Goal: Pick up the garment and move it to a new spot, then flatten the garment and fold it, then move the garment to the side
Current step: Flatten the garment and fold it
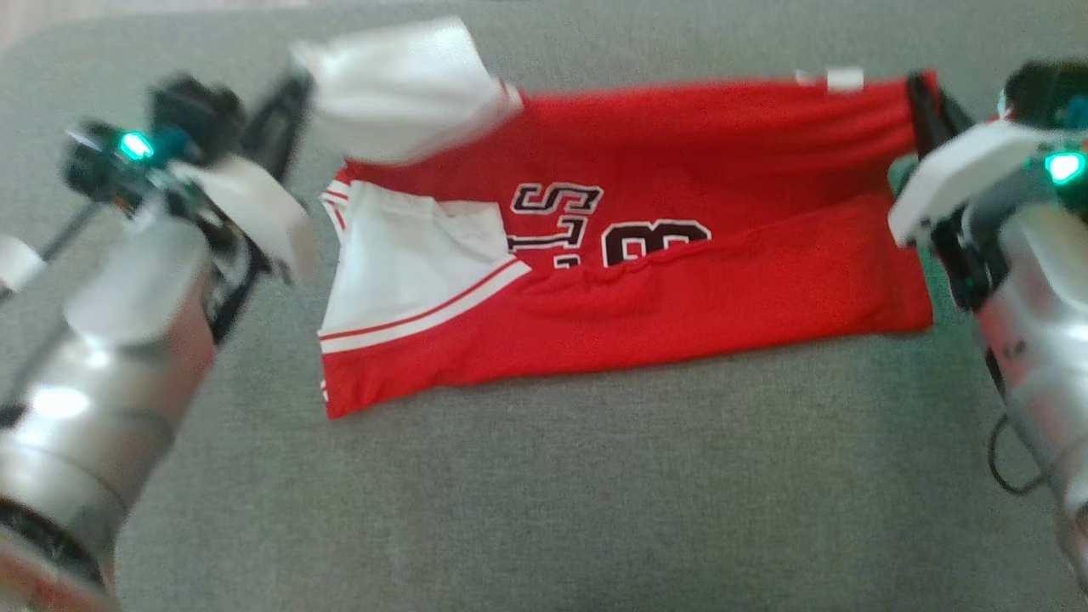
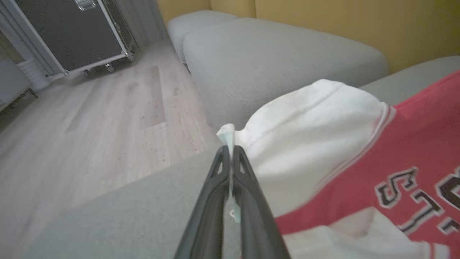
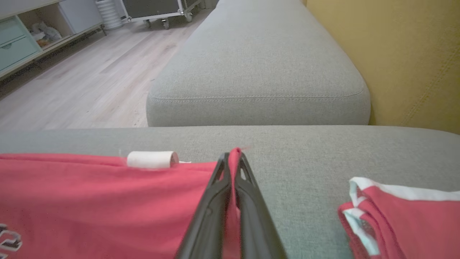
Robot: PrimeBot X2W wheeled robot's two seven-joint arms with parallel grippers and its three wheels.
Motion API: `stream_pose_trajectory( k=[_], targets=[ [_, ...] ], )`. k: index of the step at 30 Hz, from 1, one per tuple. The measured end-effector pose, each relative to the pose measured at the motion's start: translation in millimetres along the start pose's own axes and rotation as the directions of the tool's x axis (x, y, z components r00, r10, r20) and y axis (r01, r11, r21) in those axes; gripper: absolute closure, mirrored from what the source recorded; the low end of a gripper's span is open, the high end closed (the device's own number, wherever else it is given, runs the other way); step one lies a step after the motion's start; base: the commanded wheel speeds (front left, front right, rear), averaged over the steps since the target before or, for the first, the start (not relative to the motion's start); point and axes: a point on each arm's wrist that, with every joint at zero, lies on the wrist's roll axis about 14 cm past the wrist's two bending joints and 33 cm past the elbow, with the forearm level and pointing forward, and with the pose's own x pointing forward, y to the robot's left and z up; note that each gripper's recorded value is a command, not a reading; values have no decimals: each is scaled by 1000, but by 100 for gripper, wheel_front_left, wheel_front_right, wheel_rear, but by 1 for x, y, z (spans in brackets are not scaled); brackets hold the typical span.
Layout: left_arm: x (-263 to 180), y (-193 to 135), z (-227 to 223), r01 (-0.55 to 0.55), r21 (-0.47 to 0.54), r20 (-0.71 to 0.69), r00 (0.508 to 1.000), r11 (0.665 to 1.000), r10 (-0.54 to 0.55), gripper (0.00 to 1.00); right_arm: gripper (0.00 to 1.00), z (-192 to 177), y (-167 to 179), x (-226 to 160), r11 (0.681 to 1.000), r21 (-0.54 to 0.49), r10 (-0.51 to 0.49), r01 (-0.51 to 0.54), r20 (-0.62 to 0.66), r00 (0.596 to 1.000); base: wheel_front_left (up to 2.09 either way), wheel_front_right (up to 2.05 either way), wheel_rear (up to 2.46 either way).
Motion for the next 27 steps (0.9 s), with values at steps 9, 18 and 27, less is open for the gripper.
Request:
stream_pose_trajectory(
  k=[9,18,27],
  targets=[
    [-71,-34,-46,148,-8,-209,967,989,-147,100,100,-32,4,-39,999,-17,46,-49,-148,988,0,0,0],
    [-122,-65,-75,251,-79,-356,897,965,-262,100,100,-60,-3,-70,989,-110,63,-102,-310,949,0,0,0],
    [-130,-82,-101,290,-80,-436,851,954,-295,100,100,-87,-8,-81,978,-154,60,-139,-430,901,0,0,0]
  ],
)
